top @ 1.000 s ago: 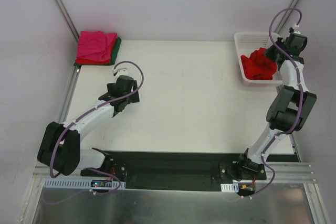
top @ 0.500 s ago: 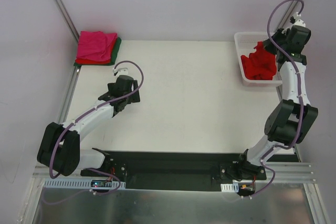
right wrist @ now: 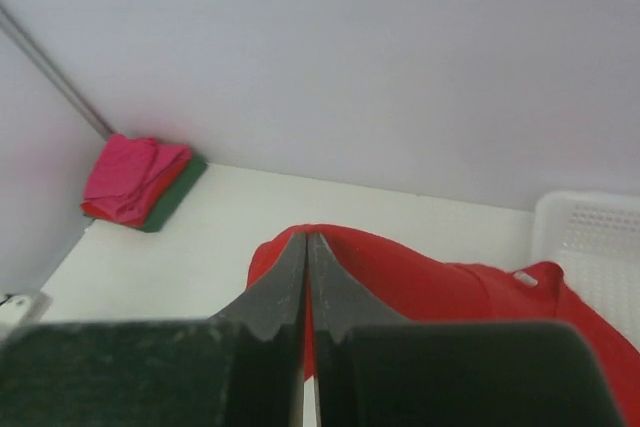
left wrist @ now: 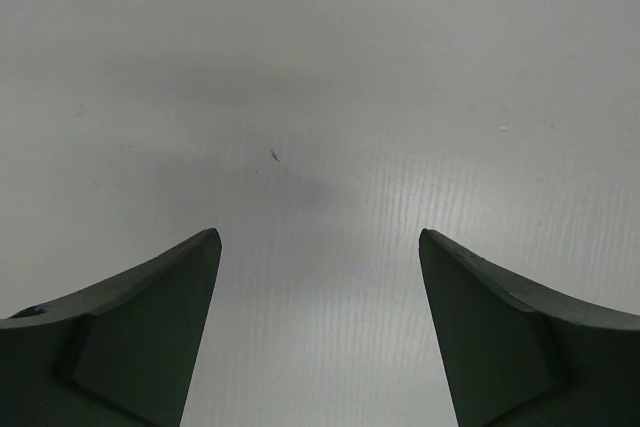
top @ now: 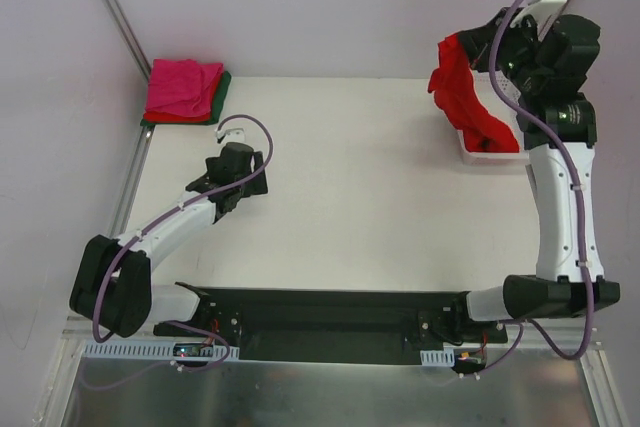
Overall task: Fold and stack the t-shirts
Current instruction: Flatten out the tshirt
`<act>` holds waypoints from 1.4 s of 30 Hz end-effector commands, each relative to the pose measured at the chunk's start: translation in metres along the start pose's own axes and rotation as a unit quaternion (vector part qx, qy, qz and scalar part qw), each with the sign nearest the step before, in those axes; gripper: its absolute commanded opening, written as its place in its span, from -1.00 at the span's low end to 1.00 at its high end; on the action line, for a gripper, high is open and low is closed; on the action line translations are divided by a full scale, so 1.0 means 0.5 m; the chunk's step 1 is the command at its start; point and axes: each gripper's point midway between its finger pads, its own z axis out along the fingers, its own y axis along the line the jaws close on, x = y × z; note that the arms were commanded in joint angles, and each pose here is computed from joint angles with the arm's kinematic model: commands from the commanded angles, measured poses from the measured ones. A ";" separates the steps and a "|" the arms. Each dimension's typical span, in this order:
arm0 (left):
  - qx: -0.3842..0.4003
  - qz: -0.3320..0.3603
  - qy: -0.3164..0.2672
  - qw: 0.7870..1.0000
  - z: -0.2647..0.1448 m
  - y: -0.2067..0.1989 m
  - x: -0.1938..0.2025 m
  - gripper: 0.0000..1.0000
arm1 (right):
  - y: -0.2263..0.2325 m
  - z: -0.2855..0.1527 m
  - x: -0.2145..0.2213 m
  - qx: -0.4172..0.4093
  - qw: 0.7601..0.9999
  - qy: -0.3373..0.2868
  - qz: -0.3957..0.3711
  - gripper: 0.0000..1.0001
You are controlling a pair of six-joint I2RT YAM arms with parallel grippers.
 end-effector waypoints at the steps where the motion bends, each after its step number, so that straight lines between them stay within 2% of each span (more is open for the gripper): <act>1: 0.030 -0.021 -0.027 0.999 -0.025 -0.027 -0.037 0.62 | 0.144 -0.111 -0.117 -0.078 0.994 -0.065 -0.048 -0.98; 6: 0.045 -0.024 -0.027 0.998 -0.033 -0.037 -0.037 0.61 | 0.264 -0.255 -0.189 -0.149 0.980 -0.118 -0.060 -0.97; 12: 0.061 -0.028 -0.031 0.997 -0.044 -0.049 -0.040 0.61 | 0.358 -0.396 -0.208 -0.248 0.958 -0.137 -0.040 -0.98; 17: 0.083 -0.033 -0.030 0.996 -0.056 -0.063 -0.040 0.61 | 0.432 -0.517 -0.209 -0.342 0.929 -0.141 -0.014 -0.97; 22: 0.096 -0.042 -0.029 0.994 -0.063 -0.075 -0.041 0.61 | 0.484 -0.592 -0.223 -0.422 0.894 -0.150 -0.004 -0.98; 29: 0.107 -0.045 -0.023 0.993 -0.065 -0.088 -0.035 0.61 | 0.524 -0.650 -0.249 -0.494 0.854 -0.162 0.010 -0.98; 33: 0.111 -0.048 -0.018 0.992 -0.065 -0.092 -0.031 0.61 | 0.533 -0.671 -0.258 -0.507 0.846 -0.165 0.013 -0.98; 36: 0.114 -0.049 -0.016 0.992 -0.064 -0.096 -0.029 0.61 | 0.532 -0.664 -0.258 -0.507 0.846 -0.163 0.019 -0.98; 39: 0.117 -0.048 -0.012 0.992 -0.062 -0.100 -0.026 0.61 | 0.515 -0.617 -0.245 -0.485 0.860 -0.153 0.027 -0.97; 42: 0.120 -0.046 -0.009 0.992 -0.061 -0.105 -0.025 0.61 | 0.487 -0.529 -0.209 -0.460 0.878 -0.123 0.048 -0.98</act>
